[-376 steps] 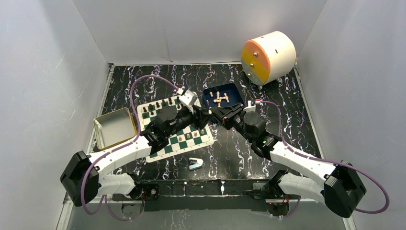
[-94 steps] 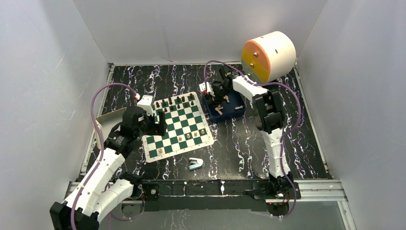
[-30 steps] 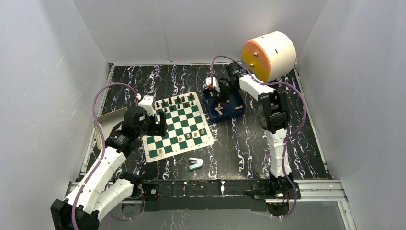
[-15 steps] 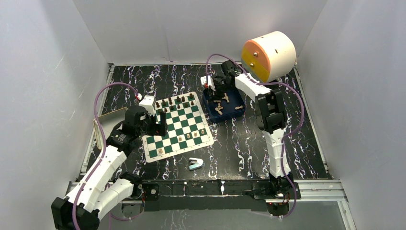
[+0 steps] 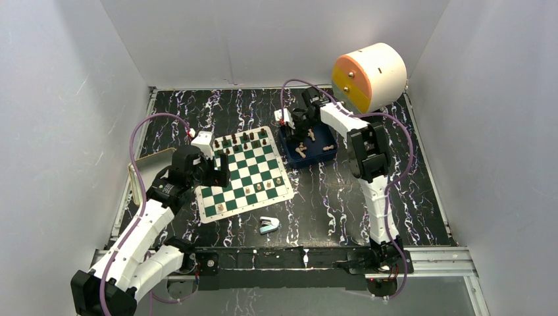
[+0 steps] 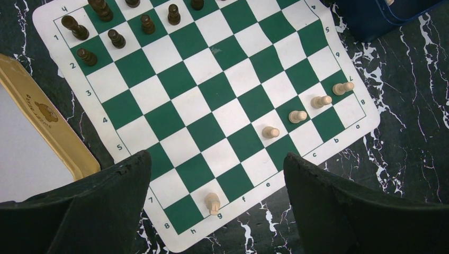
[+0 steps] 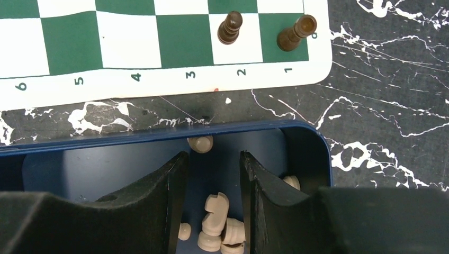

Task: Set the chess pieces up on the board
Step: Pick up the chess piece from the storage box.

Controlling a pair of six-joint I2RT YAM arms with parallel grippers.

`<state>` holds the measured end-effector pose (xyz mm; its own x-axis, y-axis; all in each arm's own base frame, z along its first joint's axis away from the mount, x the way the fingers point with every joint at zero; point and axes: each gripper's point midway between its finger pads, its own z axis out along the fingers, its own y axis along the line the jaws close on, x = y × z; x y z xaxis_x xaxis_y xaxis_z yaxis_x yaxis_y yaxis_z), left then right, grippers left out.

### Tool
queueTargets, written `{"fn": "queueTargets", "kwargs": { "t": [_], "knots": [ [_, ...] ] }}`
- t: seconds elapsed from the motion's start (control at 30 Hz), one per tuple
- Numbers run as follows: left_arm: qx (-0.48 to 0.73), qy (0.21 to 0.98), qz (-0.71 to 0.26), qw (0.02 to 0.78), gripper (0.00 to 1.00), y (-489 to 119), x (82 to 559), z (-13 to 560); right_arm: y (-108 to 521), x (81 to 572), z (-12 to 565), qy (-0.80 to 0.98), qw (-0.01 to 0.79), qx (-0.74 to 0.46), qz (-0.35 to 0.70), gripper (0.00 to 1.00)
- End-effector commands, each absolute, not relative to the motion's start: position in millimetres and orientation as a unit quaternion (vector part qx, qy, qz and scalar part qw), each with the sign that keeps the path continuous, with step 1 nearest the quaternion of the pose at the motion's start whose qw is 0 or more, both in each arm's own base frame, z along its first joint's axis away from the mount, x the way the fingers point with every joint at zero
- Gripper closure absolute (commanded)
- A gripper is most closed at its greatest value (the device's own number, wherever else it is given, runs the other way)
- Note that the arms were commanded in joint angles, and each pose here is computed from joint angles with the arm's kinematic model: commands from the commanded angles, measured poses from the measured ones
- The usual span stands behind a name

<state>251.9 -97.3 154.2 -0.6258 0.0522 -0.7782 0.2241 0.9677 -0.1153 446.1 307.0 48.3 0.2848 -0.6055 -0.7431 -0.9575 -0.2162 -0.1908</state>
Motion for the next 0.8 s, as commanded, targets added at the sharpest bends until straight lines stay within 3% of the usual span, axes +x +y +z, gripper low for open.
{"fn": "queueTargets", "kwargs": {
  "t": [0.0, 0.23, 0.6, 0.77],
  "knots": [
    [0.078, 0.89, -0.104, 0.437, 0.09, -98.0, 254.9, 159.2, 318.9, 445.5, 66.9, 0.509, 0.342, -0.742, 0.271, 0.51],
    [0.077, 0.89, -0.104, 0.437, 0.09, -98.1, 254.8, 159.3, 321.0, 447.3, 73.0, 0.504, 0.35, -0.744, 0.266, 0.53],
    [0.078, 0.89, -0.103, 0.437, 0.09, -98.0, 254.8, 159.4, 324.3, 445.4, 76.2, 0.496, 0.356, -0.743, 0.275, 0.73],
    [0.078, 0.89, -0.103, 0.437, 0.09, -97.9, 254.7, 158.7, 323.7, 449.5, 78.9, 0.502, 0.365, -0.737, 0.267, 0.74]
  ]
}}
